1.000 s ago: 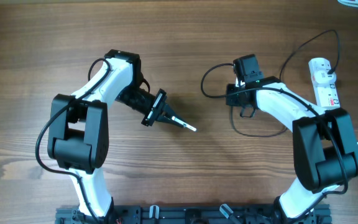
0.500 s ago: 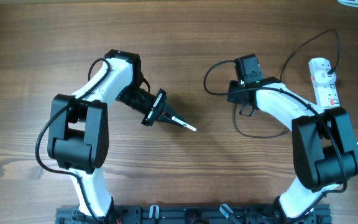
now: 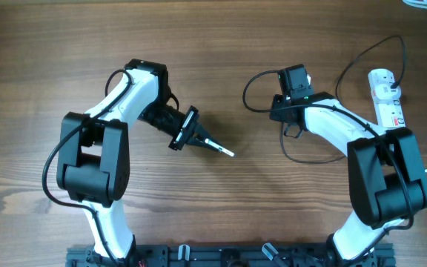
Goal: Plug charger to phone and switch on socket
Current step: 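Lower the right gripper onto the black cable's USB-C plug and grasp it, then raise the phone with the left gripper and lift the plug with the right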
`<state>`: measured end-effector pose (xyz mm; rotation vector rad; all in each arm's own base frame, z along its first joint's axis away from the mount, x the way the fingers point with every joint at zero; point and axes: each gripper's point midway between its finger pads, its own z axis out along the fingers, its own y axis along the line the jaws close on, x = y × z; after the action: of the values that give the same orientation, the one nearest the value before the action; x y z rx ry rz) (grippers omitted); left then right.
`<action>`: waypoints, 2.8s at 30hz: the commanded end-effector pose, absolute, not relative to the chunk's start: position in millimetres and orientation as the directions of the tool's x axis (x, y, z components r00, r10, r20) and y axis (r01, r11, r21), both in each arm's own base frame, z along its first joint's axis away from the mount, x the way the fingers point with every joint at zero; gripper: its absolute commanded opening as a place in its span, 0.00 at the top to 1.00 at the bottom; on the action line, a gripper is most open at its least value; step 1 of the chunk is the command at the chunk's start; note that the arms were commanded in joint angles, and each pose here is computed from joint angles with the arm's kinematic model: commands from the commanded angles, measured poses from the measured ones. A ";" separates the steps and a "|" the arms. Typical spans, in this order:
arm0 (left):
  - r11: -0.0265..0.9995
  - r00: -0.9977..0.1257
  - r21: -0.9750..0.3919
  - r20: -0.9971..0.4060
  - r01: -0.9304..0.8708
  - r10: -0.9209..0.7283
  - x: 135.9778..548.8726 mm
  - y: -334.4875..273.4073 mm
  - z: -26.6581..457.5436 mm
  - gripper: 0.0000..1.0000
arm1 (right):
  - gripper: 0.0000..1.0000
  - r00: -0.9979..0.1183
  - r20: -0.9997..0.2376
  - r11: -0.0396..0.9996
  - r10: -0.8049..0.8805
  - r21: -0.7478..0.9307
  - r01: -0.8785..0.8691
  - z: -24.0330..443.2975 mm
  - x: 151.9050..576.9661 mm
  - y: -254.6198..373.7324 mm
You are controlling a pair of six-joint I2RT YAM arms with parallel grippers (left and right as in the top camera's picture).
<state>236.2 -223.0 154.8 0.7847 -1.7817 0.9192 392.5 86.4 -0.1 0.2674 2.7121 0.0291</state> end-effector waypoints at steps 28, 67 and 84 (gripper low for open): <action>0.594 -0.898 -0.734 0.437 -0.329 0.043 299.9 -223.2 96.0 0.96 | 0.96 -0.961 -0.272 0.845 0.048 0.524 -0.106 104.2 324.8 130.3; 0.157 -0.978 -0.969 -0.201 0.191 -0.054 393.6 -240.2 288.6 0.96 | 0.96 -0.904 -0.377 -0.121 -0.203 0.926 -0.359 242.5 245.5 226.9; 0.053 -0.977 -0.980 -0.198 0.194 -0.082 401.4 -251.0 333.3 0.96 | 0.96 -0.889 -0.423 -0.079 -0.175 0.906 -0.415 285.8 276.8 233.6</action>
<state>411.5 -248.9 301.6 -0.1413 -2.4832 2.2671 278.8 232.7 270.8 -0.6921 1.9713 2.0602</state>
